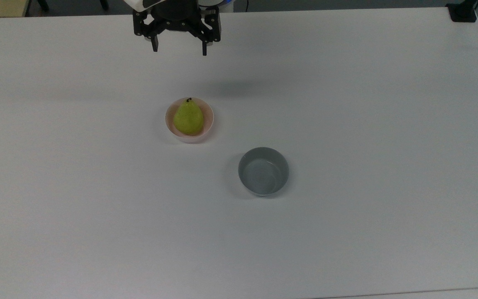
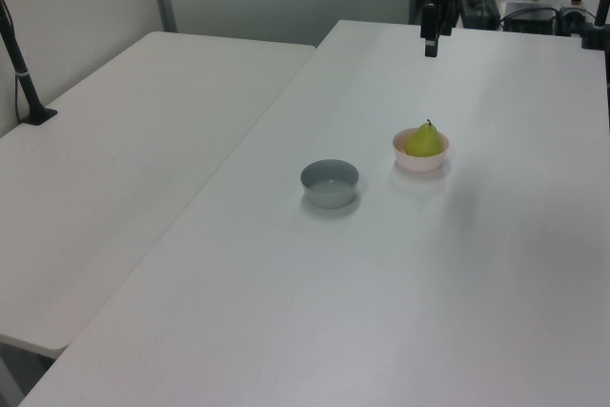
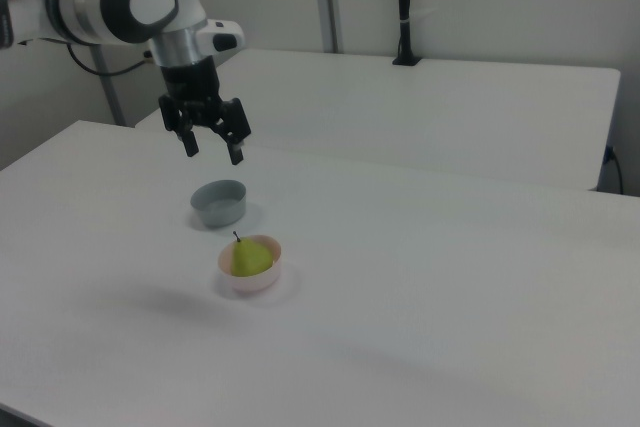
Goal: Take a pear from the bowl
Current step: 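Move the open gripper down over the yellow-green pear in the pink bowl, then close the gripper around the pear inside the pink bowl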
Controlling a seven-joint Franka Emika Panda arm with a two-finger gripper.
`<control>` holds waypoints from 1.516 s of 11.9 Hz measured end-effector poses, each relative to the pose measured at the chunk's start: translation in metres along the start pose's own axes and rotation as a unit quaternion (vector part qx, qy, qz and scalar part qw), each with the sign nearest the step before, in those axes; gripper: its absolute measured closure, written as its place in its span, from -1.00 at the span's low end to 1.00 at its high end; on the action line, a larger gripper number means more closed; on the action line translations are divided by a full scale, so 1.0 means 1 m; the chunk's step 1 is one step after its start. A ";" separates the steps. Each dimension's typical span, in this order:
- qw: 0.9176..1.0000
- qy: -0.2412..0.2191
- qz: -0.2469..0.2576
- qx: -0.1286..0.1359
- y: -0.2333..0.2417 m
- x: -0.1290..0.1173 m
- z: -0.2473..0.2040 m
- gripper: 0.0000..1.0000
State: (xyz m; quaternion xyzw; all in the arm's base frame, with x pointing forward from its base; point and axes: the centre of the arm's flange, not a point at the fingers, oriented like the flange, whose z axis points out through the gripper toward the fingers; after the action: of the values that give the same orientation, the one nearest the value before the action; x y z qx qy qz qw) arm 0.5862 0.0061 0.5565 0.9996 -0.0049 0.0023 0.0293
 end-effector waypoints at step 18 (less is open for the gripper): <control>0.992 -0.052 -0.117 0.002 0.008 0.028 0.189 -0.92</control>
State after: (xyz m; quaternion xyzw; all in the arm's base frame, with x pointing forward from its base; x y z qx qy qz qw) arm 0.6146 -0.0130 0.3687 0.9921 0.1102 -0.0530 0.0269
